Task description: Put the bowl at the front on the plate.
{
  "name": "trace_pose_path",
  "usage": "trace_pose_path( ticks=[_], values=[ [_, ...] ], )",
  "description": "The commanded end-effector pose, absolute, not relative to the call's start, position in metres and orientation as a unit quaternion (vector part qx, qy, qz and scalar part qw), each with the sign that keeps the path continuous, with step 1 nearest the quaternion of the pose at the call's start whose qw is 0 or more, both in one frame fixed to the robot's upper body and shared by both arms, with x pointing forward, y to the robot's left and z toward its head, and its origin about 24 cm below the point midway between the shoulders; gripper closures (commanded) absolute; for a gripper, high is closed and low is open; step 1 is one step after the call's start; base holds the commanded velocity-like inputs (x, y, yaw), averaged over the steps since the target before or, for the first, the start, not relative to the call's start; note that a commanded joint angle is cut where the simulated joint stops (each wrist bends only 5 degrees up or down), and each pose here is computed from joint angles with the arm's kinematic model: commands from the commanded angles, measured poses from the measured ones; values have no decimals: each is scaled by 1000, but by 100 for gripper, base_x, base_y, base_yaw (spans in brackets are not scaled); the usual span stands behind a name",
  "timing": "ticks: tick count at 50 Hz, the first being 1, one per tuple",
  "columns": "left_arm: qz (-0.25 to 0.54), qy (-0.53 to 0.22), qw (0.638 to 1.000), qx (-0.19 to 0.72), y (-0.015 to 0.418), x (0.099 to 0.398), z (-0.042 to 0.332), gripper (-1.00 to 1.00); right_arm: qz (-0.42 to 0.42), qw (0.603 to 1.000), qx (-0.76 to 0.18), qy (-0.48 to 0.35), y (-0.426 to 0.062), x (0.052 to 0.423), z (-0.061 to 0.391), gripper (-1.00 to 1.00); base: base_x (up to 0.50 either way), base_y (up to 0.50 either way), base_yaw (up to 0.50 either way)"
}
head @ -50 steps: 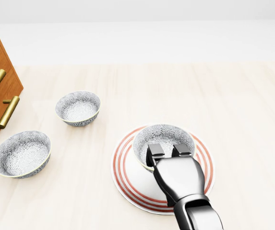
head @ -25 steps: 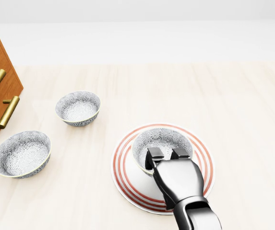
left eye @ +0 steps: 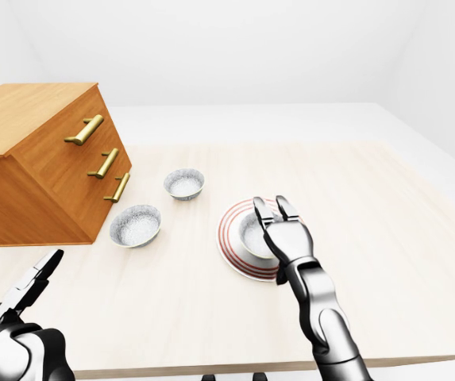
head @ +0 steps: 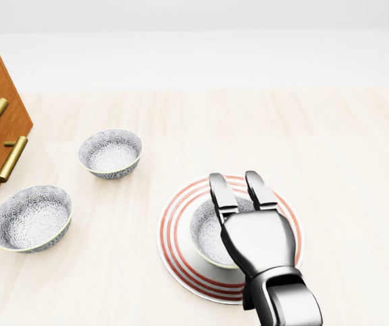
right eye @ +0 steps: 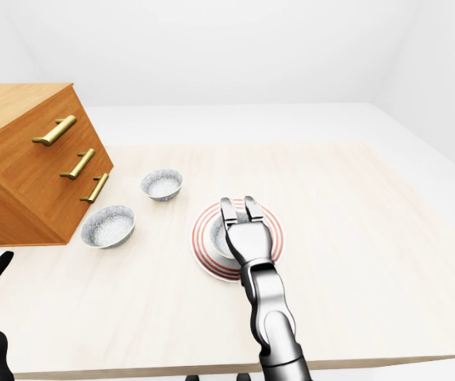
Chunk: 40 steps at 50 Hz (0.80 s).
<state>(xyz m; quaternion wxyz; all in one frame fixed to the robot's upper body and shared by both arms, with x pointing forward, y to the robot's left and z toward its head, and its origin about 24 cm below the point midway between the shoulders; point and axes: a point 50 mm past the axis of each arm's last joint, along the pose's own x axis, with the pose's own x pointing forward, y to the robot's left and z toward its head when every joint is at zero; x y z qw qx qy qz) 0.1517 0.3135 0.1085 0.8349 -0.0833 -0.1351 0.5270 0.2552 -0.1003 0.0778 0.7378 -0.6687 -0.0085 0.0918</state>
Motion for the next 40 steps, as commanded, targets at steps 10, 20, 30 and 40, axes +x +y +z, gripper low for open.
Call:
trace_pose_path(
  ticks=[10,20,30,40],
  values=[
    [526,-138,835,-82,314,152,110,-100,31,693,-720,-12,-98,245,149,-100,0,0,0],
    [525,-130,837,-81,314,155,107,-100,-72,687,-720,-63,-92,236,207,-100,0,0,0],
    [527,-129,836,-79,315,154,106,-100,-172,645,-730,-145,-94,224,257,-100,0,0,0],
    [524,-115,841,-71,314,159,101,-100,-295,557,-734,-251,-93,213,326,-100,0,0,0]
  ],
)
